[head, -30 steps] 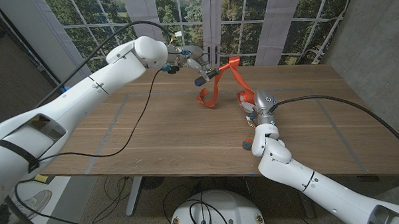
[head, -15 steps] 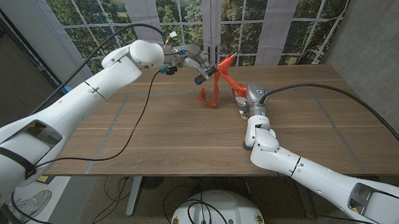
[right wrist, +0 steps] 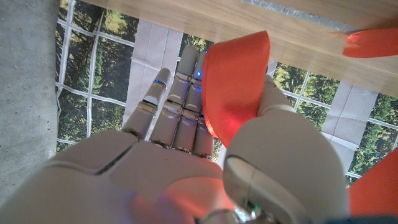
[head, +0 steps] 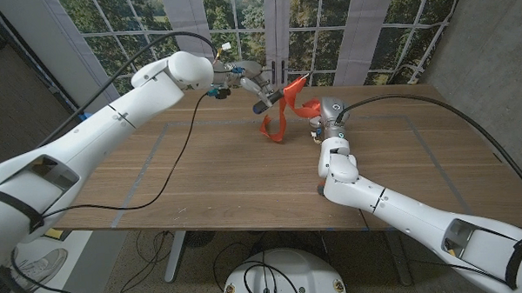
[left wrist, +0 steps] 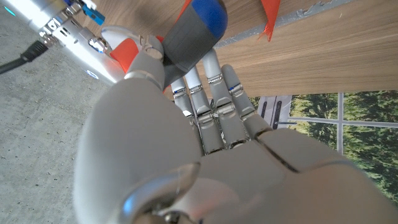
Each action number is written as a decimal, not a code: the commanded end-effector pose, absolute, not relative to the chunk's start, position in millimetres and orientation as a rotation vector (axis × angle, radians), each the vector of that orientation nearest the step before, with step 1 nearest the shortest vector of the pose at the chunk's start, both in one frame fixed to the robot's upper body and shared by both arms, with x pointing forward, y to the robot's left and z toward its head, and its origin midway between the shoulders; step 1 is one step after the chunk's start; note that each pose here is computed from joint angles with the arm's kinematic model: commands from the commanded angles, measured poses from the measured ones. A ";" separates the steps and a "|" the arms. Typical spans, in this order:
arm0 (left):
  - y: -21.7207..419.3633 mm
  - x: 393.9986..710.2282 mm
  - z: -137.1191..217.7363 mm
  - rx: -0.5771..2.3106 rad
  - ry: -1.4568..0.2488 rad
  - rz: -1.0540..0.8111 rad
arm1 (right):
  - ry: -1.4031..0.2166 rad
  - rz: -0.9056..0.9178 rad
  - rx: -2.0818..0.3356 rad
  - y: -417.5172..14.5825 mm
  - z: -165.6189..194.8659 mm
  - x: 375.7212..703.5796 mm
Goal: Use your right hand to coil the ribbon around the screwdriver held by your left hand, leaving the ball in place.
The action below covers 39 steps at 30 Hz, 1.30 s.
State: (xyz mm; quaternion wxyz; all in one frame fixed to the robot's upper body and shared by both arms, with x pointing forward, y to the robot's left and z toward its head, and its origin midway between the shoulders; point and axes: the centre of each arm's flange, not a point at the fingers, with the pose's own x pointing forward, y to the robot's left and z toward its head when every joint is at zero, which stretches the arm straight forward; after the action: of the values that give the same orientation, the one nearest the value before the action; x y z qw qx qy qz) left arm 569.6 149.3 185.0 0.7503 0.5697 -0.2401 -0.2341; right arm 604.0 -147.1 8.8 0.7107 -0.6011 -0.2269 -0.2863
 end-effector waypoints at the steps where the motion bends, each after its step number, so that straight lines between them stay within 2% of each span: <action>1: 150.6 569.4 182.1 1.257 -0.502 -0.535 | -0.557 -0.663 -1.339 -142.6 34.3 609.3; 39: 160.5 574.7 165.4 1.263 -0.448 -0.596 | -0.786 -0.731 -1.320 -117.7 99.6 597.7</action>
State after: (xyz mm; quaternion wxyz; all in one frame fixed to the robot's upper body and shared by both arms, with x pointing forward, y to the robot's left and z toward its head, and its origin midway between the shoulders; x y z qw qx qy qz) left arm 574.1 156.3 169.2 0.7445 0.5728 -0.2137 -0.2682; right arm 604.8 -123.2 80.9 0.6735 -0.5895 -0.3161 -0.3147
